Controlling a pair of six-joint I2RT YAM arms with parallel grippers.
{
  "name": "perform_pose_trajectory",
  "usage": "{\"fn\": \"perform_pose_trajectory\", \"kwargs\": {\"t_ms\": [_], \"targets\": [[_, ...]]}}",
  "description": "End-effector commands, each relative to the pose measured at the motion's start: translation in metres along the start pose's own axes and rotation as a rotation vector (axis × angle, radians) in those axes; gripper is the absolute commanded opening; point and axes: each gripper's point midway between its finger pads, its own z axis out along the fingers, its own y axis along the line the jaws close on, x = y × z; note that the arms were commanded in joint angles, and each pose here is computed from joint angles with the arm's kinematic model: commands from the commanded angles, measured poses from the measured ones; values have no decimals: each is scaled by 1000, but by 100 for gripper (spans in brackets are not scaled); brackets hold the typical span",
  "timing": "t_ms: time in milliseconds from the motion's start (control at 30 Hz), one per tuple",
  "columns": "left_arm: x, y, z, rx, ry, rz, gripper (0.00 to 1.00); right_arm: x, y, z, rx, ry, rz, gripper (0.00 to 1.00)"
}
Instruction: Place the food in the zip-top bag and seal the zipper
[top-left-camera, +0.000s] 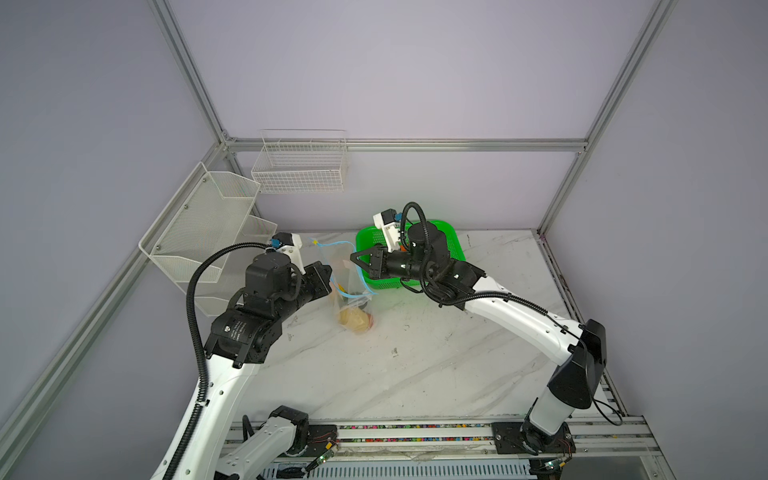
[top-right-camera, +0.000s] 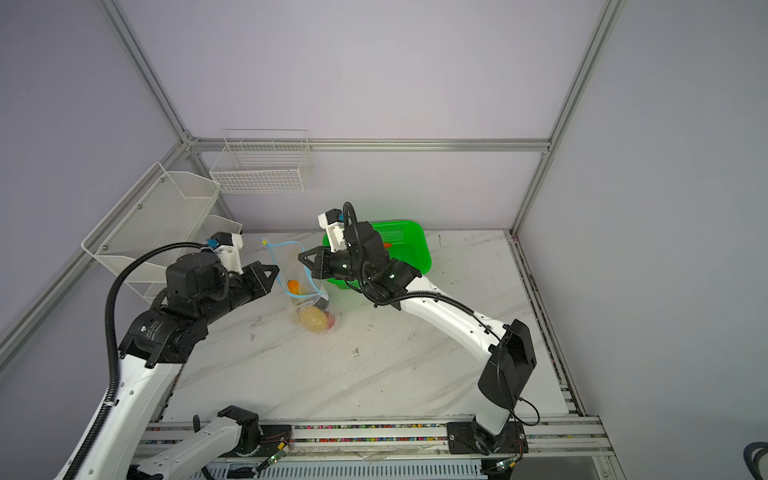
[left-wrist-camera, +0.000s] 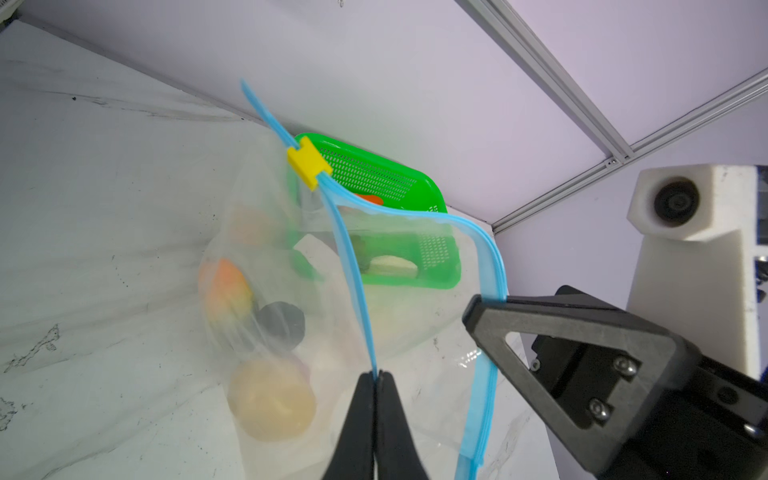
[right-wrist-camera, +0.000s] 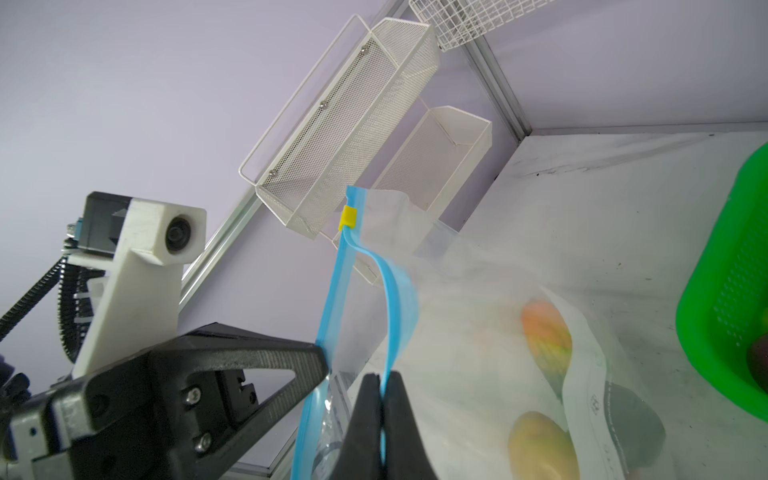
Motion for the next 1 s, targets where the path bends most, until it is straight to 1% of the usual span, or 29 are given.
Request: {"fn": "perform_pose_trajectory", "kwargs": {"t_ms": [0,200,400,500,600,733,967], "targets": [[-33,-19,-31,41,-112,32,0,-6,10,1,0,-14,-21,2],[-36,-7,-43,-24,-139,56,0,5,14,16,-39,7,-2,2],[-42,16,-62,-164,-183,125,0,18,8,33,-74,31,38,2],[-44,22,-62,-208,-177,154,0,26,2,42,-86,43,62,2],[-46,24,-57,-225,-166,170,0,36,-6,50,-99,55,90,2],[-35,24,-29,-203,-101,172,0,55,-38,53,-52,83,109,2],[13,30,48,-129,105,122,0,75,-104,35,32,61,214,3]]}}
